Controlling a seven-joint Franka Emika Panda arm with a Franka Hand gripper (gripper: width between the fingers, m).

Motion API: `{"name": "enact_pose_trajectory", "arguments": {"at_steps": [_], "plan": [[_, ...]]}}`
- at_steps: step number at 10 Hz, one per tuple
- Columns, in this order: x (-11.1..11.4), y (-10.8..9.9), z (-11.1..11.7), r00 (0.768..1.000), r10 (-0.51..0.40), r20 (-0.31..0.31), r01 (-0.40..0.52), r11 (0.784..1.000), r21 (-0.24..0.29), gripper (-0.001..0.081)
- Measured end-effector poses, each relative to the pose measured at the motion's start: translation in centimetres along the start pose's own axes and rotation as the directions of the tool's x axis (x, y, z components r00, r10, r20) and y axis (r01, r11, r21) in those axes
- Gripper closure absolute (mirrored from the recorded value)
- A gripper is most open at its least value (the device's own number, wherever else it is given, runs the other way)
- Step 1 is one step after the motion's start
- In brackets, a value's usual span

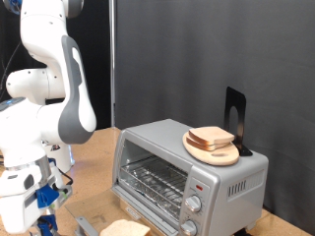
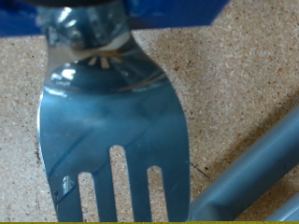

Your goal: Make a piece of toast with the oven

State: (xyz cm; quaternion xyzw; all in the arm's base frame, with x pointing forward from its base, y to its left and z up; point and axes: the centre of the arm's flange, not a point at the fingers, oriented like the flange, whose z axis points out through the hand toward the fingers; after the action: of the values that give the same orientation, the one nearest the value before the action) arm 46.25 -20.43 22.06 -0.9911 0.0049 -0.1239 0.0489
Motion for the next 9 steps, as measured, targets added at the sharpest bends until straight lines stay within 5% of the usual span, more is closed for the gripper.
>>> {"name": "enact_pose_trajectory", "arguments": {"at_steps": [9], "plan": [[0.72,-0.93,0.15,1.000,-0.001,-0.007,0.001,1.000,0.005,0.0440]]}}
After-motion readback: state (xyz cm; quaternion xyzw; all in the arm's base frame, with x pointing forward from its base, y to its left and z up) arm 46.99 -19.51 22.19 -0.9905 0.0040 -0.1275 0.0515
